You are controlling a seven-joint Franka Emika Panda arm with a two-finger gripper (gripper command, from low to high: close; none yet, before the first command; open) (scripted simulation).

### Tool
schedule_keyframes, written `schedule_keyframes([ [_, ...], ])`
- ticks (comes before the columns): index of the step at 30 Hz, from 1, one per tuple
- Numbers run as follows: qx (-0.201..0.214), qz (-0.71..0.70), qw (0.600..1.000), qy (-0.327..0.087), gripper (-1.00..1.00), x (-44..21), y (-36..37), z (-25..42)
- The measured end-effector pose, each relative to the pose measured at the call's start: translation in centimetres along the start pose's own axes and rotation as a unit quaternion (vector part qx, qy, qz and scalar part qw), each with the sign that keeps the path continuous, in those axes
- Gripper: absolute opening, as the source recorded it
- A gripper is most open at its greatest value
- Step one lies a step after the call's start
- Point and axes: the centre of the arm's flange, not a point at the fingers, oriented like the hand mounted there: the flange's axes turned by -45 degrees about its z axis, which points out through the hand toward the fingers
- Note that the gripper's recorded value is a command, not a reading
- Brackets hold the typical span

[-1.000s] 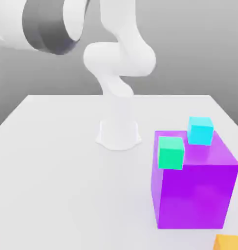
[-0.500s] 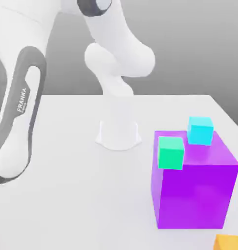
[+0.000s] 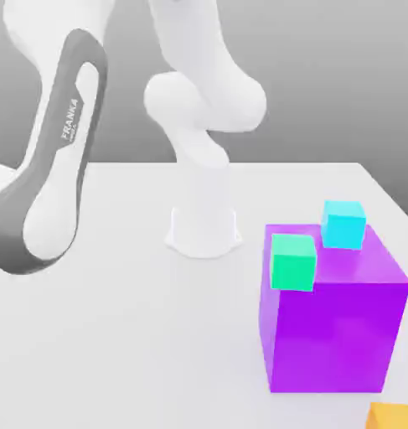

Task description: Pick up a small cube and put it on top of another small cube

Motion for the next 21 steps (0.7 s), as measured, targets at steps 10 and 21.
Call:
schedule_keyframes([
  [10, 0.006, -0.398, 0.917, -0.011, -1.0, -23.0, -9.1, -10.4],
  [21, -0.003, -0.732, 0.681, -0.009, -1.0, -43.7, -4.0, -17.8],
])
